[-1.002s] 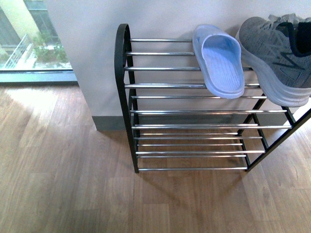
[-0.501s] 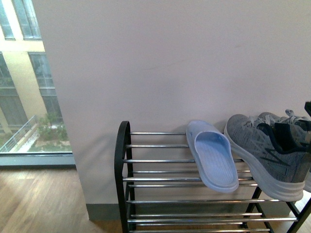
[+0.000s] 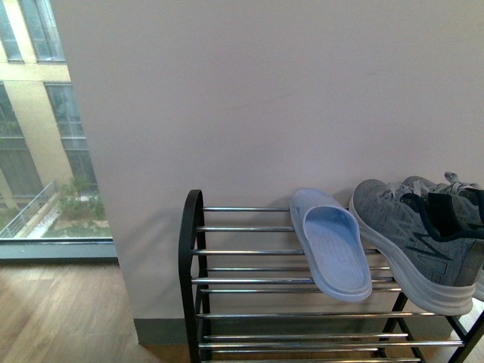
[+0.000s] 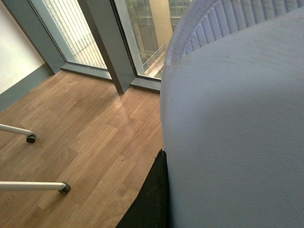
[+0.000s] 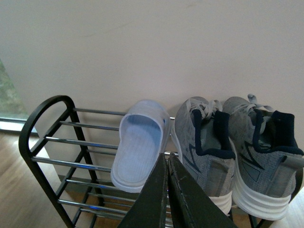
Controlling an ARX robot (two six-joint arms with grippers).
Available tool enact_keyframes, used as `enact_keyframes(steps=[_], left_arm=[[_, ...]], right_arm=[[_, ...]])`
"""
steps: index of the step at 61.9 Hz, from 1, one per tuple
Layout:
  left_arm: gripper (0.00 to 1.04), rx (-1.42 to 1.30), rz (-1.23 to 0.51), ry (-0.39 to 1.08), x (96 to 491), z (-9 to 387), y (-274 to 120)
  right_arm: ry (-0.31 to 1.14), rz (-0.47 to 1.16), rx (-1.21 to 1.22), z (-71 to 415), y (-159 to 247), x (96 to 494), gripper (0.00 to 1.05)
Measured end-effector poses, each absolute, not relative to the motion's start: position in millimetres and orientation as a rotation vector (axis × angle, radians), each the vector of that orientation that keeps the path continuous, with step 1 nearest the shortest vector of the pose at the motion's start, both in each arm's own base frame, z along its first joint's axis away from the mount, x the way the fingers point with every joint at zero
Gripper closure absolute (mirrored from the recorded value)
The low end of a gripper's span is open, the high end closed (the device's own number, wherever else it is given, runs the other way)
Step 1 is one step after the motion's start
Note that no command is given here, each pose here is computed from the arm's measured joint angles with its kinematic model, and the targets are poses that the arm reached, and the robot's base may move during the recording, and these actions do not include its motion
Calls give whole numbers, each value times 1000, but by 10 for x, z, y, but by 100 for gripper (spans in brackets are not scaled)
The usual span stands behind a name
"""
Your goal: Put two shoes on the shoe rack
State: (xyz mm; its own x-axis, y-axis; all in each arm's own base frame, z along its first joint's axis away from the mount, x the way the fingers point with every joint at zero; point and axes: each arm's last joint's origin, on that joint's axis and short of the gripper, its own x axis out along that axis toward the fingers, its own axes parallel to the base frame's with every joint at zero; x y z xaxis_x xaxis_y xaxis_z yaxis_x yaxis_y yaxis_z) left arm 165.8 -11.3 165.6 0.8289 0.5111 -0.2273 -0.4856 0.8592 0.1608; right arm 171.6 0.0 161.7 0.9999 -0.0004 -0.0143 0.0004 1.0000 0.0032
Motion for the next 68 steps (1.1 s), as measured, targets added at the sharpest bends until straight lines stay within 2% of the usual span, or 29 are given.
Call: enact_keyframes(steps=[32,68], left_arm=[[103,98,530,268,1658,1656,-113],[103,98,530,268,1658,1656,-113]], right_arm=[[-4,0,3,1681,0,1381,103],[-19,0,3,1728,0,1192,103]])
